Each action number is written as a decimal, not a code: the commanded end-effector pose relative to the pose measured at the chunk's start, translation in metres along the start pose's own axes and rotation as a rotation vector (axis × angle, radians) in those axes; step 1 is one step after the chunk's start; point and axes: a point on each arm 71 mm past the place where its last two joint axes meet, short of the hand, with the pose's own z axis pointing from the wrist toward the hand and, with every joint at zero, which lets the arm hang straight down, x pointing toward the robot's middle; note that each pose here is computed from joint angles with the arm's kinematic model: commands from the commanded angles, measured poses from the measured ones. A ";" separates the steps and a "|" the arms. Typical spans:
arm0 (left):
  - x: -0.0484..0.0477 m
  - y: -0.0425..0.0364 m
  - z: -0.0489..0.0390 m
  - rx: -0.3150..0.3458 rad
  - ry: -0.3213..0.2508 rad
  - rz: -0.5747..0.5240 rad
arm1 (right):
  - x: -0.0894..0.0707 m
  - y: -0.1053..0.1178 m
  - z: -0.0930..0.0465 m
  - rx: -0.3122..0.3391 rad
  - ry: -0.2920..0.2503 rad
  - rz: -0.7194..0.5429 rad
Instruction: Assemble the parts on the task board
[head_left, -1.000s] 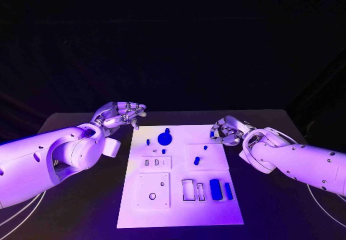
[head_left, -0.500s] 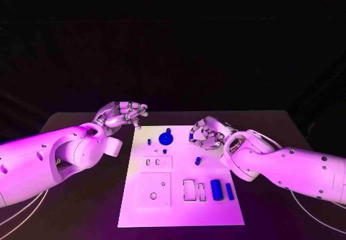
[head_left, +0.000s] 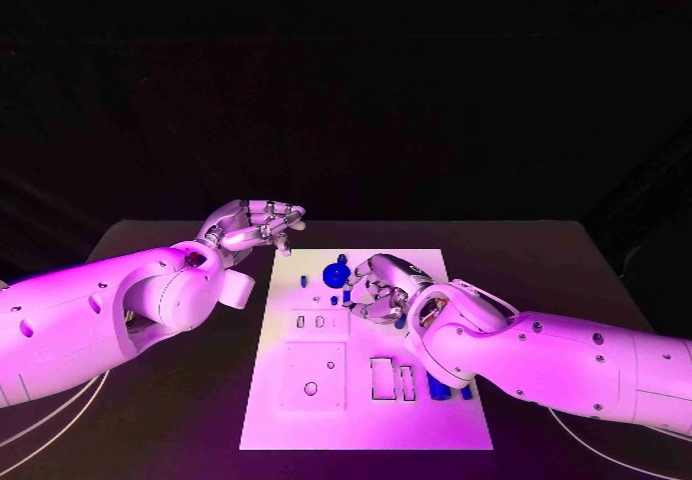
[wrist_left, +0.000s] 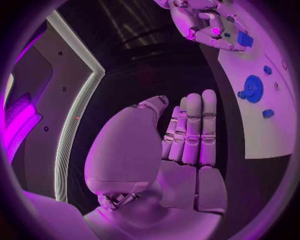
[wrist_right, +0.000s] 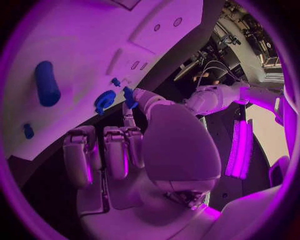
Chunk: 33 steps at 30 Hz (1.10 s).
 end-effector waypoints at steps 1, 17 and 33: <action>0.0032 -0.0010 0.0011 0.003 0.020 -0.007 | 0.006 0.002 0.003 0.021 0.009 -0.043; 0.0054 -0.0013 0.0010 0.001 0.027 -0.009 | 0.033 0.012 0.012 0.023 0.054 -0.078; 0.0053 -0.0010 0.0017 0.001 0.028 -0.009 | 0.044 0.016 0.014 0.027 0.093 -0.103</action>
